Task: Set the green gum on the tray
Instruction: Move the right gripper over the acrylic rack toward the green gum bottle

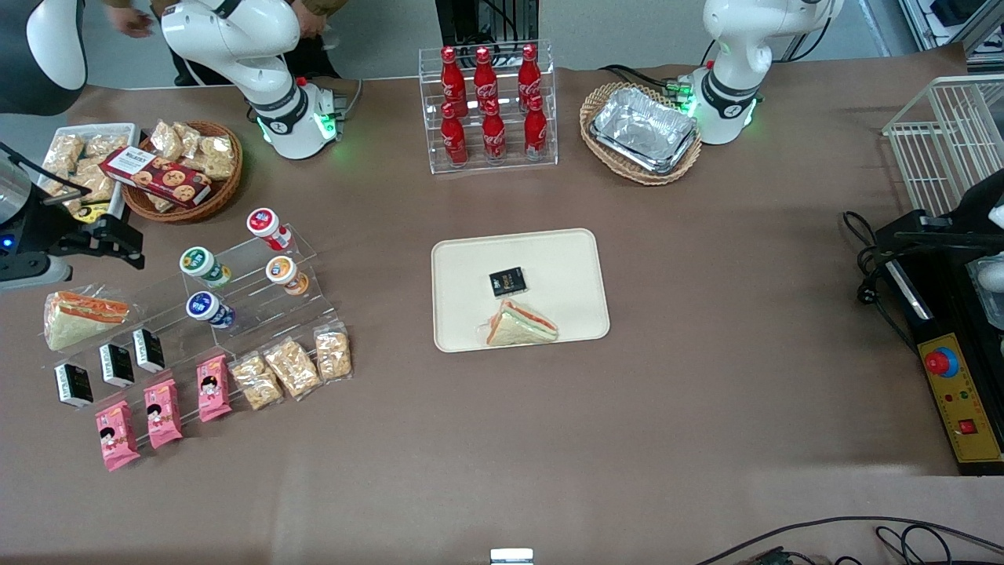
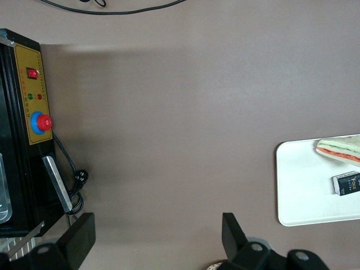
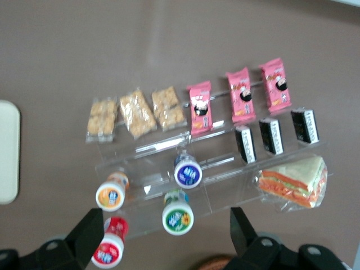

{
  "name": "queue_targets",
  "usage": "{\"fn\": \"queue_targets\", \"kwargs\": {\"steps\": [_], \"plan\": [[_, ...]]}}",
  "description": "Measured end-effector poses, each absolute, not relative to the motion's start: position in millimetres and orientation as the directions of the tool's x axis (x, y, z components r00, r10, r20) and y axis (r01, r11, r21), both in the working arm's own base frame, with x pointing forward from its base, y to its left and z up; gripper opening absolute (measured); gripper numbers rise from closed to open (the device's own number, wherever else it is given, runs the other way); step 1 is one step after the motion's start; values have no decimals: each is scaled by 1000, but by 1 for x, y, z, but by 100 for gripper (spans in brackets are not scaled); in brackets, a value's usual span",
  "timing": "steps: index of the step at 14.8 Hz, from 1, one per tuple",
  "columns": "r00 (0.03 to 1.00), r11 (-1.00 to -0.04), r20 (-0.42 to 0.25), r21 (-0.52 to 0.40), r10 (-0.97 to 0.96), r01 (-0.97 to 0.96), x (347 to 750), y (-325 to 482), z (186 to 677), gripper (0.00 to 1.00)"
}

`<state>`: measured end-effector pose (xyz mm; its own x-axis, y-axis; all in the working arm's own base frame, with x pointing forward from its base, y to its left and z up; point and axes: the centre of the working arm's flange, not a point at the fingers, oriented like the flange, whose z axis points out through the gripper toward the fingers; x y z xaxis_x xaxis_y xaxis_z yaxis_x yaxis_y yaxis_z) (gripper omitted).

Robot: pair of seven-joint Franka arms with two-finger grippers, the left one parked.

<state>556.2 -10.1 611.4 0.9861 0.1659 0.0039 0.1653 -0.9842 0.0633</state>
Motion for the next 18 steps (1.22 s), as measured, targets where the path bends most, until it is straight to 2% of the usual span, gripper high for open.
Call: {"fn": "queue_targets", "kwargs": {"steps": [3, 8, 18], "plan": [[971, -970, -42, 52, 236, 238, 550, -12, 609, 100], [953, -954, -50, -9, 299, 299, 524, -32, 605, 100], [947, -948, 40, -11, 319, 319, 468, -41, 519, 100]]}}
